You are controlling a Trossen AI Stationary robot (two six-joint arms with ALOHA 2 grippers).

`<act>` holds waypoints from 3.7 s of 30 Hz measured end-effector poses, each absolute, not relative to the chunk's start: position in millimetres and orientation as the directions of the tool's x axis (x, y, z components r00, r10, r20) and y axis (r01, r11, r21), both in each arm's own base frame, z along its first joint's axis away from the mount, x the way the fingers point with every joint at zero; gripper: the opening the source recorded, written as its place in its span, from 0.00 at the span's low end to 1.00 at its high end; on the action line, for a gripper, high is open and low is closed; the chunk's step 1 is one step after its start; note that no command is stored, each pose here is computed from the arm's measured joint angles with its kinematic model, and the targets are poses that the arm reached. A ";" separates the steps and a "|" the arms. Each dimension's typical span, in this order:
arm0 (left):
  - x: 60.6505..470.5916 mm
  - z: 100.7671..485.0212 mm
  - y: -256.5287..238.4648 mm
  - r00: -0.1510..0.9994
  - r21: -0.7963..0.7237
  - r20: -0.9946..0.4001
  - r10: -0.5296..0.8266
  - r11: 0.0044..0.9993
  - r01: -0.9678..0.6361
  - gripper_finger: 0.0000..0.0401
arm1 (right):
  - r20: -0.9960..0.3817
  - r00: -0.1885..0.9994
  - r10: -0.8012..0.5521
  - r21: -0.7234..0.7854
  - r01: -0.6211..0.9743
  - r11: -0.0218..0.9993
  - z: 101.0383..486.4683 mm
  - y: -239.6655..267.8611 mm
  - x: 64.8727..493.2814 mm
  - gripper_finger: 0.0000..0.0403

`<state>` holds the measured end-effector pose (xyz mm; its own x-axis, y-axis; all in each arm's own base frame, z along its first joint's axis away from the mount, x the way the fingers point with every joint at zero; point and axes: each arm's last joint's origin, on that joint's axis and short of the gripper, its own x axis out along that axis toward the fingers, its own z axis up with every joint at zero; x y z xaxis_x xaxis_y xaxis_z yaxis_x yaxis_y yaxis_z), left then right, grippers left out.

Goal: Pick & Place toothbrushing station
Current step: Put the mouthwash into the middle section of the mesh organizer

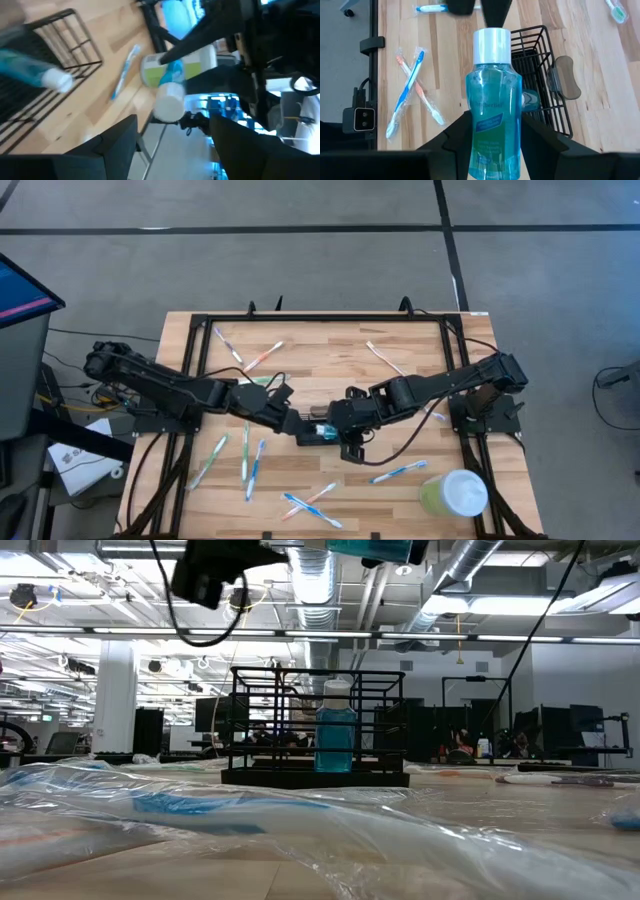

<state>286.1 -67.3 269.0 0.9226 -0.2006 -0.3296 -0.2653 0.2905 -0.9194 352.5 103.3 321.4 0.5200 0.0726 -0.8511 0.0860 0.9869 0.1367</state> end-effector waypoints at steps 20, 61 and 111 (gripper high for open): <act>297.8 262.4 -66.6 0.932 -0.928 -0.295 -0.210 0.293 -0.228 0.51 | -0.848 0.528 0.049 0.125 0.109 0.986 321.6 97.5 354.5 0.33; 299.5 263.1 -58.7 0.941 -0.916 -0.290 -0.175 0.335 -0.220 0.40 | -0.842 0.538 0.040 0.121 0.117 0.986 322.1 96.1 355.7 0.33; 295.1 261.2 -60.1 0.840 -0.833 -0.493 -0.227 0.401 -0.380 0.22 | -0.814 0.578 0.052 0.151 0.125 0.981 353.0 87.7 329.5 0.66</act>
